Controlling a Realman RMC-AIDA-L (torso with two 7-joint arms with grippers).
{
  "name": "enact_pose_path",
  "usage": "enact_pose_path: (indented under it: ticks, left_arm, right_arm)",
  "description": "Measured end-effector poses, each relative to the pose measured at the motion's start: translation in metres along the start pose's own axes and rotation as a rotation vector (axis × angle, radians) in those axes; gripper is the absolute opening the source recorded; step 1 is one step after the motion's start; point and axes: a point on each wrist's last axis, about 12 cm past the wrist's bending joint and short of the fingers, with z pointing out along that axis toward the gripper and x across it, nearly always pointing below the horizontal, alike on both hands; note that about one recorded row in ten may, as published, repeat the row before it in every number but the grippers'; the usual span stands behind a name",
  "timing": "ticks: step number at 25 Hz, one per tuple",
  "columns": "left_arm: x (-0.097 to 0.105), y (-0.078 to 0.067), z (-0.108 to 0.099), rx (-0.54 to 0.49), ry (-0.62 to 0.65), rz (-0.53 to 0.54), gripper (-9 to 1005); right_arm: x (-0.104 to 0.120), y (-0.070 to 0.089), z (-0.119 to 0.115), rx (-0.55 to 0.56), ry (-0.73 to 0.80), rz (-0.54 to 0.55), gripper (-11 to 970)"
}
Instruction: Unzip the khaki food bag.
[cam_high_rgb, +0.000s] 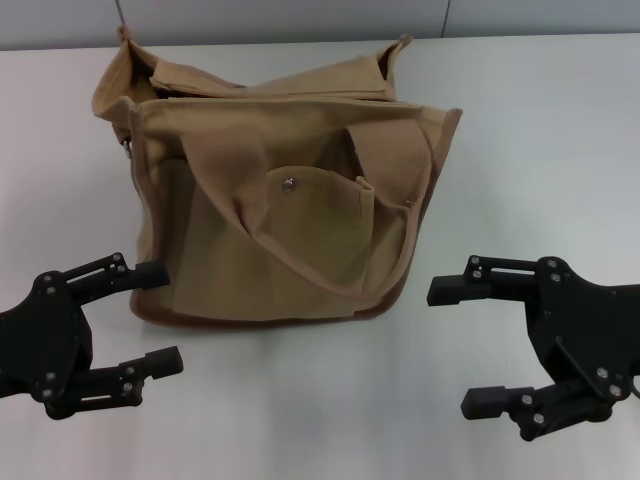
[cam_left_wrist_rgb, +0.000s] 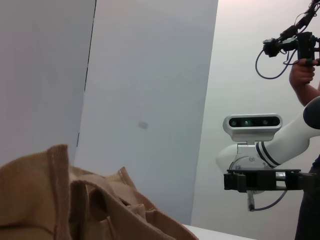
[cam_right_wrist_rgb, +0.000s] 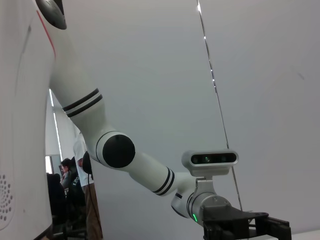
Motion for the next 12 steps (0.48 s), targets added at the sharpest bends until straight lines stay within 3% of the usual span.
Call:
enact_pose_path:
  ticks: [12]
  left_arm:
    - [-0.0002,0.0002,0.0014,0.007,0.003,-0.015,829]
  right_arm:
    - [0.0005,-0.0005,0.0006,0.003,0.002,0.004,854]
